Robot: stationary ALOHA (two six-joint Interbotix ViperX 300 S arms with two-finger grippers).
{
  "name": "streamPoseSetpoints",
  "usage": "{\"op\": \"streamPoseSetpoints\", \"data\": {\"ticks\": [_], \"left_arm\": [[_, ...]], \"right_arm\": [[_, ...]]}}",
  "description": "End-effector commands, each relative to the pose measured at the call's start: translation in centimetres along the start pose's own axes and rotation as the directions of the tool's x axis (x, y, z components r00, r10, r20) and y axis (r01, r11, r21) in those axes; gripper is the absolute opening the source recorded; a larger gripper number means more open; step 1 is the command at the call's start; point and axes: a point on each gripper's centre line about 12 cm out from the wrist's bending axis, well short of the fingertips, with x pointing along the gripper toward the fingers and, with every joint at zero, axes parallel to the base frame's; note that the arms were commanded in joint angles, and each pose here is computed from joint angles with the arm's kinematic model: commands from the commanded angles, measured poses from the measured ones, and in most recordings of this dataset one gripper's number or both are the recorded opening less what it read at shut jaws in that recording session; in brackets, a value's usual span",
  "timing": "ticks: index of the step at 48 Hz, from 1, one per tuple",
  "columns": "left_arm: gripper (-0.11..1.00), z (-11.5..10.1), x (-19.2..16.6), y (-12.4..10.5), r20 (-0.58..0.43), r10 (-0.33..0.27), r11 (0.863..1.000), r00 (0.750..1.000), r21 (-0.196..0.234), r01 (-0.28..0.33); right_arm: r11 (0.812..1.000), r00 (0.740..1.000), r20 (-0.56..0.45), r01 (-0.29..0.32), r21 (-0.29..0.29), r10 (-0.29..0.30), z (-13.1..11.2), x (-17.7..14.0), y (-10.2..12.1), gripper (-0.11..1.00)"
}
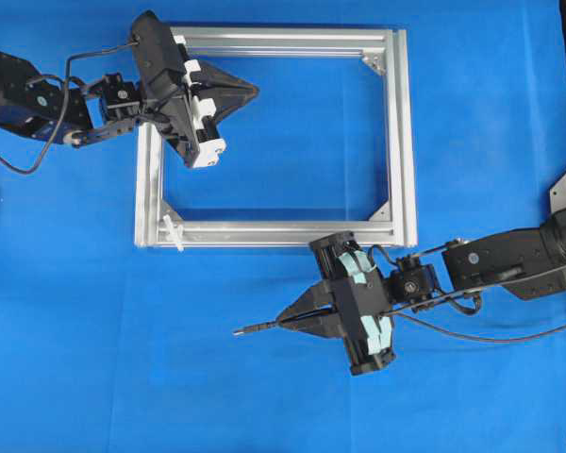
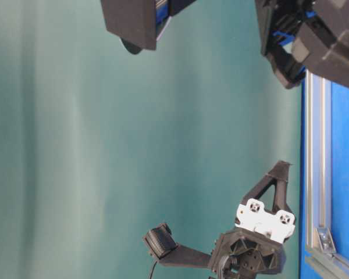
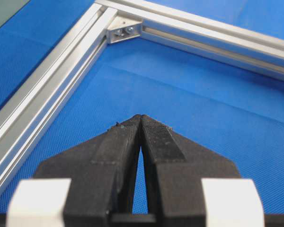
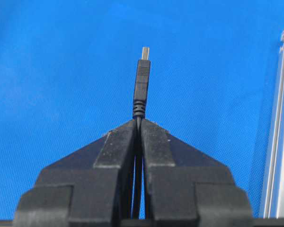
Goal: Insert the wire through the string loop located on the left side.
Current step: 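Close the right gripper on the cable just behind the USB plug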
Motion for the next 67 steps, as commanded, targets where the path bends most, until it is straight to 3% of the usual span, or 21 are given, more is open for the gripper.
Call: {"op": "streamPoseSetpoints", "data": {"ticks": [1,57,67], "left_arm": [[0.0,1.35,-0.21,-0.06,0.041,-0.003,1.0,0.999,-0.002,0.003],[0.0,1.35,-0.21,-0.07,0.041,-0.004,1.0,0.999,0.0,0.004],[0.0,1.41,-0.18,-0.07,0.043,-0.005,1.0,0.999,-0.001,0.005]], "right_arm": [[1.0,0.999,0.039,-0.007,-0.003,0.007,1.26,-0.46,0.25,0.0],[1.0,0.999,0.041,-0.008,-0.005,0.008,1.27,-0.46,0.32,0.0],[1.0,0.999,0.041,0.011,0.001,-0.011,1.15,-0.62,-0.55,0.0]]}}
